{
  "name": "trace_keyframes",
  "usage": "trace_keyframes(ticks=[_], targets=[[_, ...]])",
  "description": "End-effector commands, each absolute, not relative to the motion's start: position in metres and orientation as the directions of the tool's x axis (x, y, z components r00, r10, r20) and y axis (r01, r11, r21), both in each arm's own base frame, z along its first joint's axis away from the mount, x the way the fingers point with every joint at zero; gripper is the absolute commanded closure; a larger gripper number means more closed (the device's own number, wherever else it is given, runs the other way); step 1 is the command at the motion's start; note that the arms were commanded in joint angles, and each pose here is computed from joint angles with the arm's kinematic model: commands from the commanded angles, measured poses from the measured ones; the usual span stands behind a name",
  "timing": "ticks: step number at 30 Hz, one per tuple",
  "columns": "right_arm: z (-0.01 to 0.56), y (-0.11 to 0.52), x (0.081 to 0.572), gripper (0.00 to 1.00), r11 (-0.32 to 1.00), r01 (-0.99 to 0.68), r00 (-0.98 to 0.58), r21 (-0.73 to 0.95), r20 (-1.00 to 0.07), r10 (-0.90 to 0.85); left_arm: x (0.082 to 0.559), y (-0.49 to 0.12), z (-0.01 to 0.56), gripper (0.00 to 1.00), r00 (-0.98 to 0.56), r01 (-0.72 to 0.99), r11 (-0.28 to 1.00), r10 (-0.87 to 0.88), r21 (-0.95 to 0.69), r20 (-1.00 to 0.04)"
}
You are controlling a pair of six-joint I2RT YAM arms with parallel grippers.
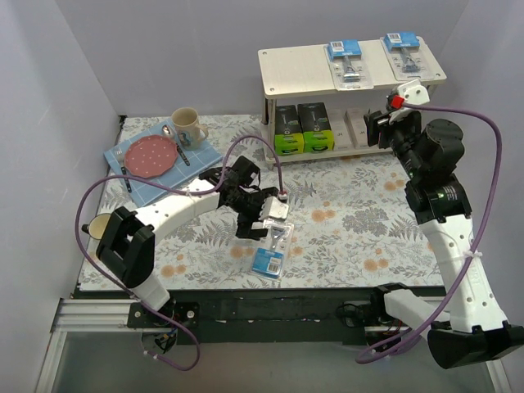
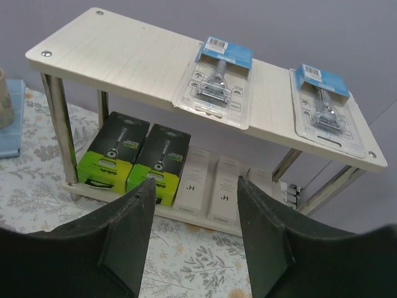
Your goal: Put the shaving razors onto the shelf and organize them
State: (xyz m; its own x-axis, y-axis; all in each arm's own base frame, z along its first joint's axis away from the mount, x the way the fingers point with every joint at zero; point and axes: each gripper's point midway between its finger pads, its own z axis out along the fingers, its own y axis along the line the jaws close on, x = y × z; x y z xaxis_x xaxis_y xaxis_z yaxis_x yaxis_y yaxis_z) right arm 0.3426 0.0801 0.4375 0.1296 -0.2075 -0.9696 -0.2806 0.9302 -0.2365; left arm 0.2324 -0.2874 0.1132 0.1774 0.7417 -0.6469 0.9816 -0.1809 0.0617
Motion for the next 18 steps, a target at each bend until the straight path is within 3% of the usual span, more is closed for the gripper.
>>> trace_keyframes(ticks=[1,8,18], targets=[[0.426,0.071,0.351,0.36,0.938,-0.23,0.1,-0.261,-0.965,-0.244,0.221,-0.293,0.111,0.1,0.597,0.768,-0.59,0.519,0.248,-0.612],[0.417,0.059,0.361,0.35,0.96,-0.169,0.05,-0.222,-0.975,-0.217,0.252,-0.333,0.098,0.17,0.864,0.461,-0.701,0.214,0.544,-0.457],[0.41,0.044,0.366,0.36,0.972,-0.103,-0.011,-0.211,-0.977,-0.214,0.225,-0.335,0.057,0.32,0.904,0.244,-0.804,-0.013,0.542,-0.427]])
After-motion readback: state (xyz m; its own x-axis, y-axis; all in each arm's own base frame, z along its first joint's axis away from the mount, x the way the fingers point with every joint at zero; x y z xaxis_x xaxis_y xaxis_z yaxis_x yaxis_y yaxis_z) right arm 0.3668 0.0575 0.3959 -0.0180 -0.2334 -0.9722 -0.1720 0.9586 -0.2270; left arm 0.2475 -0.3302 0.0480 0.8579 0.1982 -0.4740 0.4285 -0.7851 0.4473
